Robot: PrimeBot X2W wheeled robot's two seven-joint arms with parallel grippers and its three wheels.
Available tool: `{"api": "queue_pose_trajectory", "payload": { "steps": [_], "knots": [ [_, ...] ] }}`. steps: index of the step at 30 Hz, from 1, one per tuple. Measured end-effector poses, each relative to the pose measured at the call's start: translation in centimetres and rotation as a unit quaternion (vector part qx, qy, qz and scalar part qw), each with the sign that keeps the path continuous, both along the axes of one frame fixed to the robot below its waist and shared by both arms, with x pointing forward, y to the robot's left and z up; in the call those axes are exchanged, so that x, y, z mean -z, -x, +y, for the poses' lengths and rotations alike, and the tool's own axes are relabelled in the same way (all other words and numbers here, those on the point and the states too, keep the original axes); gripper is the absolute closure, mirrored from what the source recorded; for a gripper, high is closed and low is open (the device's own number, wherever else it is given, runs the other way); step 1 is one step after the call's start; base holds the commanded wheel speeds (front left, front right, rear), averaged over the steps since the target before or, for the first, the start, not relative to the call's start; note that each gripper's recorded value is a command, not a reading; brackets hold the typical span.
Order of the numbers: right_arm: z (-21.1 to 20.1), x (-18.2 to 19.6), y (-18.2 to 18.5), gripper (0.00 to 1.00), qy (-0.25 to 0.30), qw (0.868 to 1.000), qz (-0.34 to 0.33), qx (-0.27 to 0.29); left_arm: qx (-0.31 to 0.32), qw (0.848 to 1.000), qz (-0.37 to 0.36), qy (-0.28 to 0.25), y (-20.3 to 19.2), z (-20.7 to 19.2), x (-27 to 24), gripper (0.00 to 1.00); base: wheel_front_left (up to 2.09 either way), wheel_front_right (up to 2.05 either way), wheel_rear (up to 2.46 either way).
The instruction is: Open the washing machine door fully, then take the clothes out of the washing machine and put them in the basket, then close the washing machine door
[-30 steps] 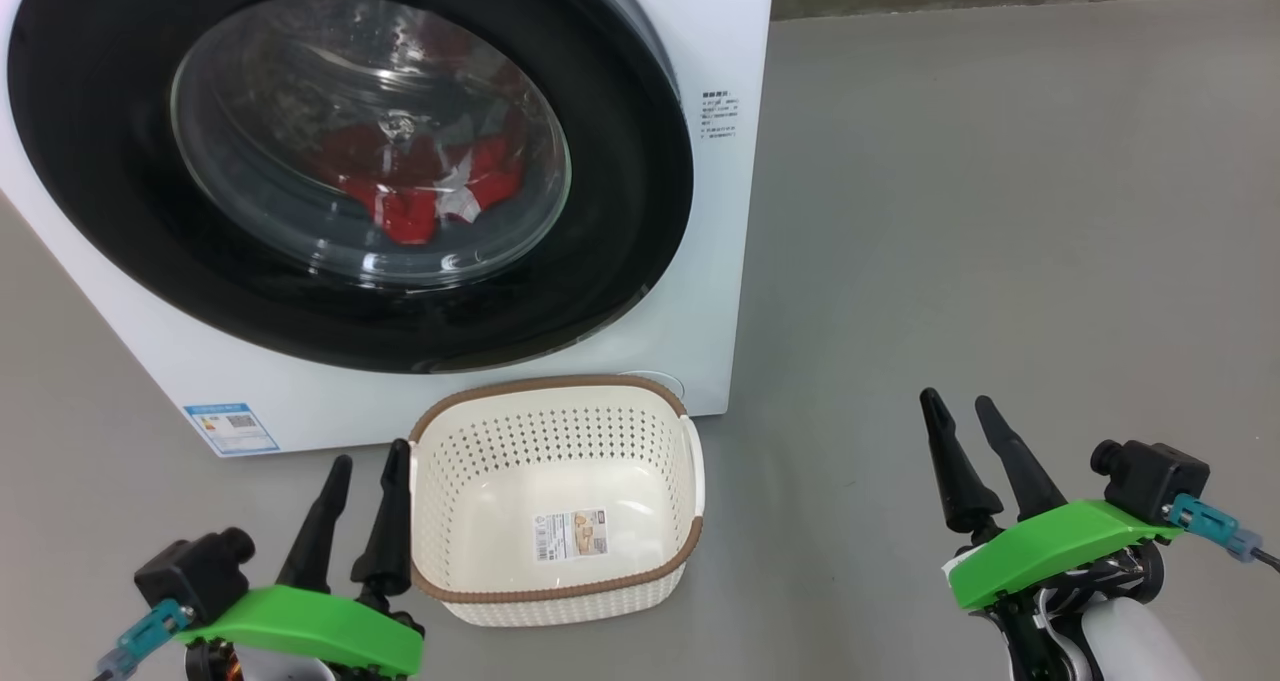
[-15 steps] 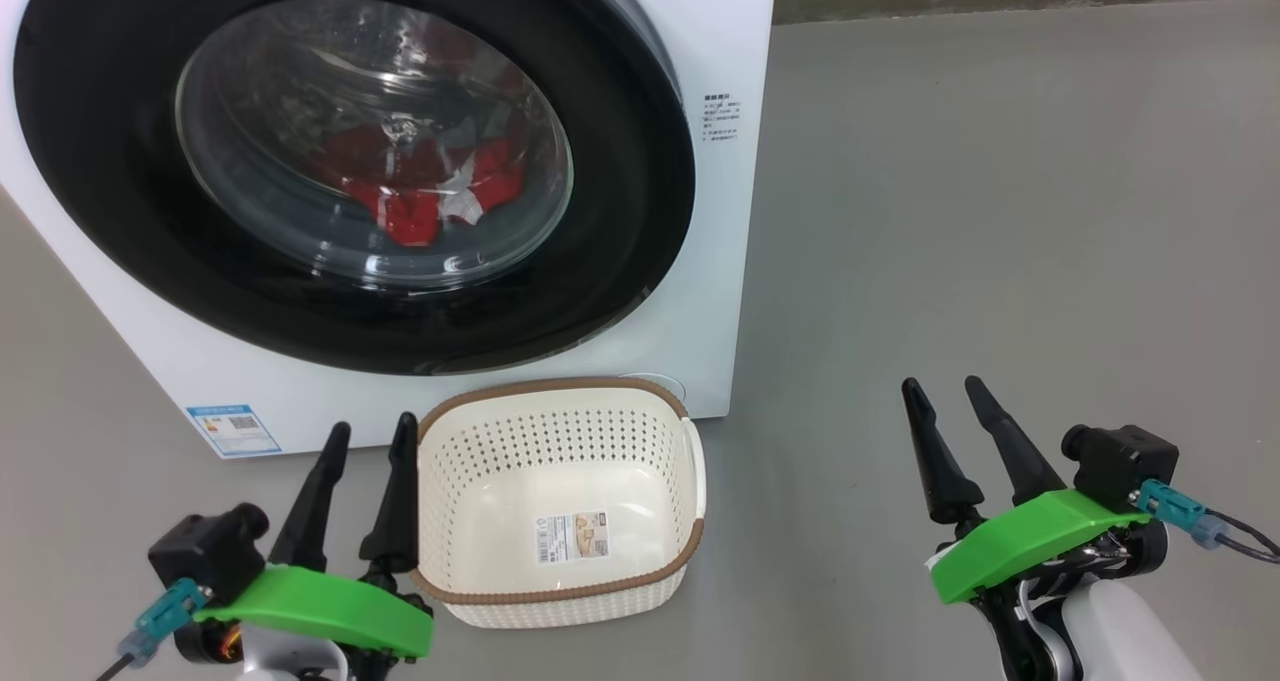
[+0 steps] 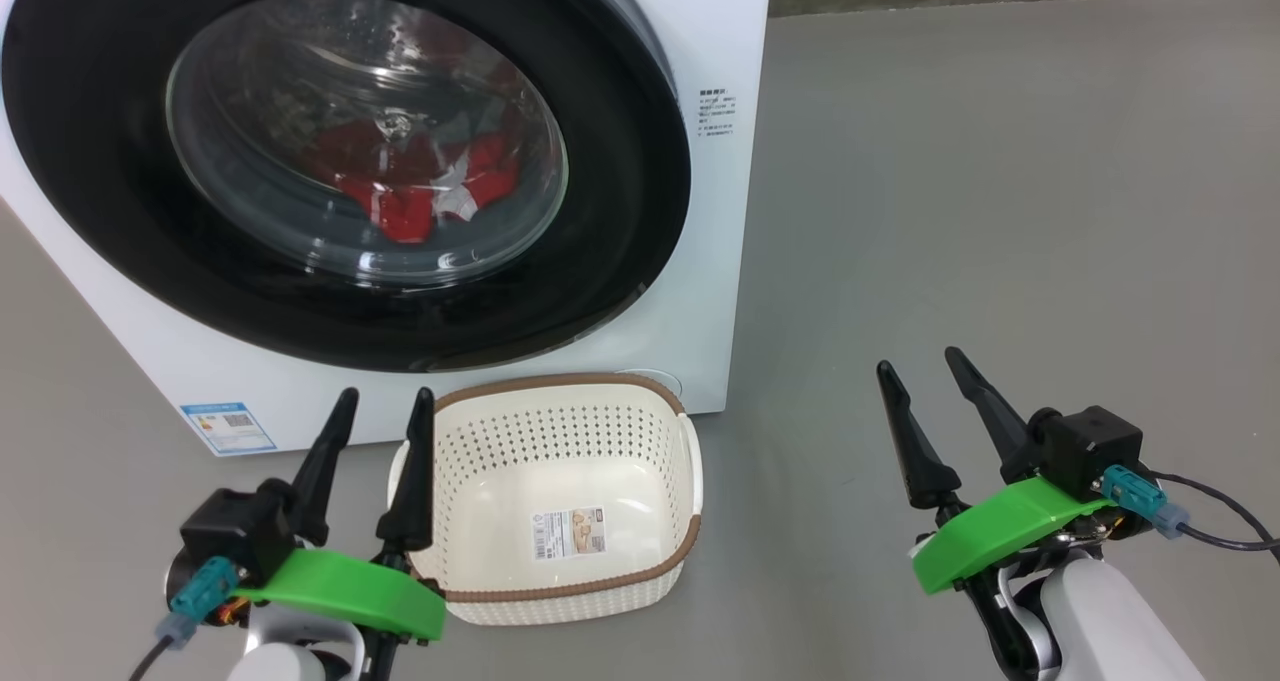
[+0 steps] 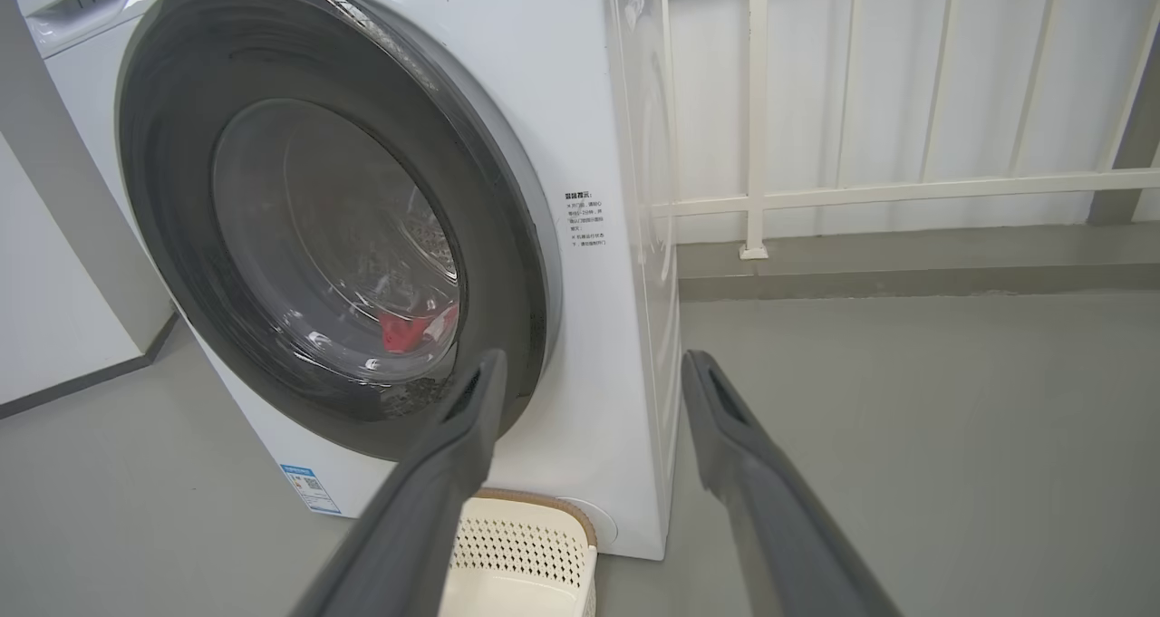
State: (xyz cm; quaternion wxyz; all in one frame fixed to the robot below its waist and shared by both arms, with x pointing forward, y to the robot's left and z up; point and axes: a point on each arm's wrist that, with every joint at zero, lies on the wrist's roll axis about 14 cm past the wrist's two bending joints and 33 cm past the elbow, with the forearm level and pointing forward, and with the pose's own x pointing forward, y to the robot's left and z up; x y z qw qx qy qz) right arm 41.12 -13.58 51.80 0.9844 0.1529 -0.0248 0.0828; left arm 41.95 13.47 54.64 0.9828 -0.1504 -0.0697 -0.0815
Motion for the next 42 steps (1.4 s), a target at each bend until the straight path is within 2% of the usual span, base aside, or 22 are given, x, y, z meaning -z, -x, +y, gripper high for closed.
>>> {"api": "queue_pose_trajectory", "payload": {
  "steps": [13,32,33,34,35,36,37,38,42],
  "knots": [
    [1.2,-1.5,-0.7,0.00,0.066,0.997,-0.038,-0.022,0.009,0.997,-0.032,-0.068,-0.5,-0.8,-1.1,0.00,0.00,0.00,0.00],
    [1.5,-1.5,-0.9,0.00,0.059,0.997,-0.038,-0.025,0.007,0.997,-0.031,-0.070,-0.6,-0.7,-1.0,0.00,0.00,0.00,0.00],
    [1.5,-1.4,-1.0,0.09,0.054,0.998,-0.036,-0.025,0.007,0.997,-0.030,-0.070,-0.6,-0.6,-0.9,0.00,0.00,0.00,0.00],
    [1.5,-1.3,-1.0,0.36,0.053,0.998,-0.034,-0.026,0.007,0.997,-0.028,-0.070,-0.6,-0.6,-0.8,0.00,0.00,0.00,0.00],
    [1.6,-1.2,-1.1,0.57,0.048,0.998,-0.032,-0.026,0.007,0.997,-0.027,-0.070,-0.7,-0.6,-0.7,0.00,0.00,0.00,0.00],
    [1.6,-1.1,-1.3,0.72,0.044,0.998,-0.030,-0.026,0.007,0.997,-0.025,-0.070,-0.7,-0.6,-0.5,0.00,0.00,0.00,0.00],
    [1.7,-1.1,-1.4,0.91,0.043,0.998,-0.030,-0.027,0.006,0.997,-0.023,-0.070,-0.8,-0.5,-0.4,0.00,0.00,0.00,0.00],
    [1.7,-1.2,-1.7,1.00,0.040,0.998,-0.032,-0.028,0.006,0.997,-0.023,-0.070,-0.9,-0.5,-0.3,0.00,0.00,0.00,0.00],
    [1.7,-1.9,-2.8,1.00,0.019,0.999,-0.039,-0.025,0.007,0.997,-0.025,-0.070,-1.2,-0.5,-0.4,0.00,0.00,0.00,0.00]
  ]
}}
